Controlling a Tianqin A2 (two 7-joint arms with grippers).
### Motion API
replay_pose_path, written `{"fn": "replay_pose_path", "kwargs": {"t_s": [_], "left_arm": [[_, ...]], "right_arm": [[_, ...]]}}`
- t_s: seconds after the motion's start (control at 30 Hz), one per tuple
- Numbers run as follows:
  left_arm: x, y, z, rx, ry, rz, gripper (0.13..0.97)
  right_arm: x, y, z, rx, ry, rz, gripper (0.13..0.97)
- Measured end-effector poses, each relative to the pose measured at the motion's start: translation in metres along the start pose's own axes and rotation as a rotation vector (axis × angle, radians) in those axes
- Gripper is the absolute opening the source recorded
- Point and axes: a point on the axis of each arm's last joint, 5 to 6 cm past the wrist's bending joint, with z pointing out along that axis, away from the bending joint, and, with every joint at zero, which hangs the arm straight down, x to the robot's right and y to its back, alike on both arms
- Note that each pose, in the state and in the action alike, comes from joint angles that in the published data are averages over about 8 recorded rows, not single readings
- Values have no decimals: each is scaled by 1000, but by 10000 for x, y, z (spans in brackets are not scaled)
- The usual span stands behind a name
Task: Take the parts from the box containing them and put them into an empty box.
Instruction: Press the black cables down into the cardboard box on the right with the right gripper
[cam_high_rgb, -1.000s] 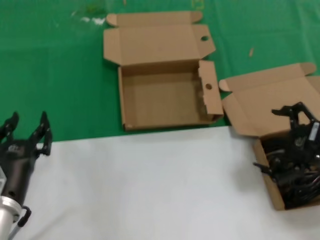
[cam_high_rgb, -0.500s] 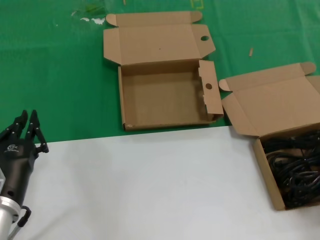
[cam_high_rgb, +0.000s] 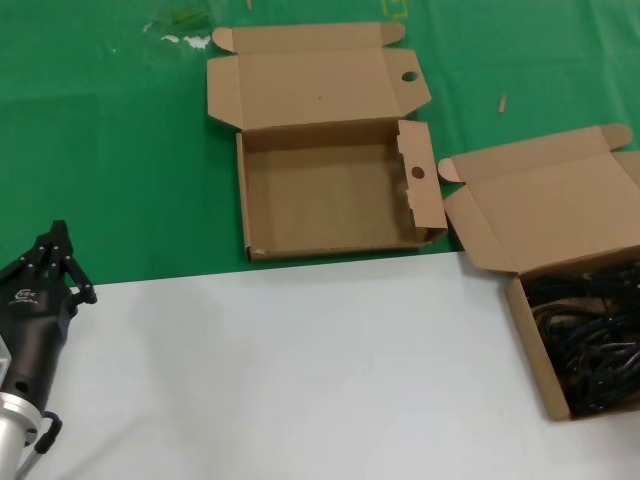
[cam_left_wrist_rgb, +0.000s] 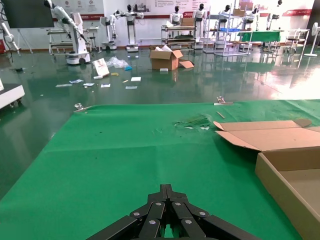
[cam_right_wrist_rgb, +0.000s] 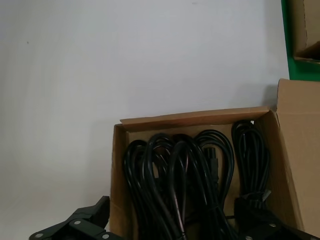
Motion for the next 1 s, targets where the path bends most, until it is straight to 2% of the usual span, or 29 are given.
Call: {"fn": "replay_pose_path", "kwargs": {"t_s": [0.3, 0.57, 0.6, 0.87, 1.0], "left_arm": [[0, 0, 0, 0, 0, 0, 140], [0, 0, 0, 0, 0, 0, 140], [0, 0, 0, 0, 0, 0, 140], [0, 0, 0, 0, 0, 0, 140], [0, 0, 0, 0, 0, 0, 140]], "right_arm": [[-72, -43, -45, 16, -14, 43, 795], [-96, -16, -15, 32, -3, 61, 613], [-96, -7, -7, 34, -1, 63, 613], [-76, 35, 50, 49, 14, 73, 399], [-49, 23, 39, 54, 17, 74, 399]]}}
